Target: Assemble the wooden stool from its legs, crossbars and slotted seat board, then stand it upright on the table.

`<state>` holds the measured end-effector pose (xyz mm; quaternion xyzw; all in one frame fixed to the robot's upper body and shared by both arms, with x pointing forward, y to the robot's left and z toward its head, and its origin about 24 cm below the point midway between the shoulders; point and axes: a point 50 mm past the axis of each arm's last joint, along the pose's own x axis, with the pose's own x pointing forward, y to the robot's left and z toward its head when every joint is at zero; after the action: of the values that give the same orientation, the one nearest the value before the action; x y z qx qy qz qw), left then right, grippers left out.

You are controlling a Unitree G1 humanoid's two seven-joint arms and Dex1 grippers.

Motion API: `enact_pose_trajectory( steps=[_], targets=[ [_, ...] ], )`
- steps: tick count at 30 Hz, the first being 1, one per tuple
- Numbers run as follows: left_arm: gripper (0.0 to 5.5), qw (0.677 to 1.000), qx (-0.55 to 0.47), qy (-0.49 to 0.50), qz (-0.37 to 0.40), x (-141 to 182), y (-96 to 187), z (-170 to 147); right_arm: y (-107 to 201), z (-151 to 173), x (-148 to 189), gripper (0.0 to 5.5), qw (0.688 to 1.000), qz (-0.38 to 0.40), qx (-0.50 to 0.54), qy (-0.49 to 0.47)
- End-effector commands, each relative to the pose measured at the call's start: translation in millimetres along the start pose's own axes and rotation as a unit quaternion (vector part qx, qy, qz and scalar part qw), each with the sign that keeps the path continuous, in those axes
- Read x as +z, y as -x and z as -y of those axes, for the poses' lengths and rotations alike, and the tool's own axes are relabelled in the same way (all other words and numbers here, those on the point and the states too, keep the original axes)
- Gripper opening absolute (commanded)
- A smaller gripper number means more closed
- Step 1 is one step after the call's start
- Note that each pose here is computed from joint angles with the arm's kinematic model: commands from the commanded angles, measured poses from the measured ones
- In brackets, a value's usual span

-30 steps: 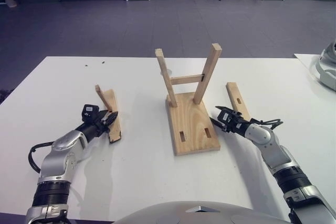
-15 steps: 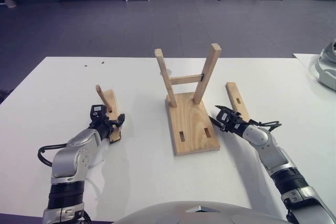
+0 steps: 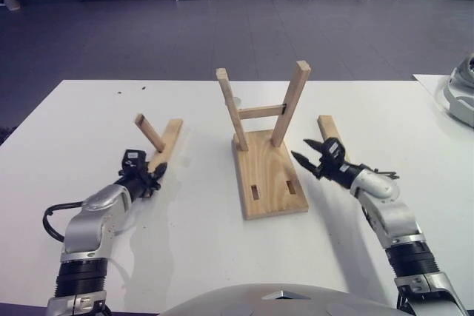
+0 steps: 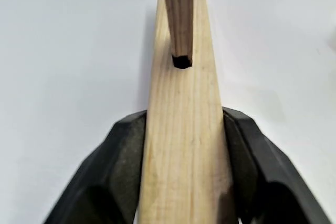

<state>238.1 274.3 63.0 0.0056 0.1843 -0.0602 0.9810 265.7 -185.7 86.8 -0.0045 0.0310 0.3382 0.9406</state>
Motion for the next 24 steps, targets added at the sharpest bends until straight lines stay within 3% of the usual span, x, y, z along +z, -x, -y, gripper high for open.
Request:
enact_pose_trajectory(
  steps=[1, 5, 10, 17, 24],
  targets=[
    [2.03, 0.969, -0.038, -0.09, 0.225, 111.4, 22.3, -12.7, -10.9, -5.0, 105.0, 3.17, 0.972, 0.198, 0.076, -0.098],
    [2.03, 0.902, -0.127, -0.211, 0.355, 182.7, 37.2, 36.3, -35.6, -28.9, 174.7, 3.36, 0.935, 0.284, 0.136, -0.163],
    [2.03, 0.835, -0.254, -0.282, 0.399, 207.1, 34.2, 105.5, -67.0, -50.4, 208.5, 3.36, 0.898, 0.315, 0.163, -0.261],
    [2.03, 0.816, -0.312, -0.308, 0.378, 195.2, 26.8, 129.6, -64.7, -52.1, 216.6, 3.36, 0.866, 0.334, 0.189, -0.321],
    [2.03, 0.81, -0.33, -0.31, 0.373, 188.6, 28.0, 135.8, -63.8, -50.4, 206.3, 2.01, 0.876, 0.313, 0.172, -0.325]
  ],
)
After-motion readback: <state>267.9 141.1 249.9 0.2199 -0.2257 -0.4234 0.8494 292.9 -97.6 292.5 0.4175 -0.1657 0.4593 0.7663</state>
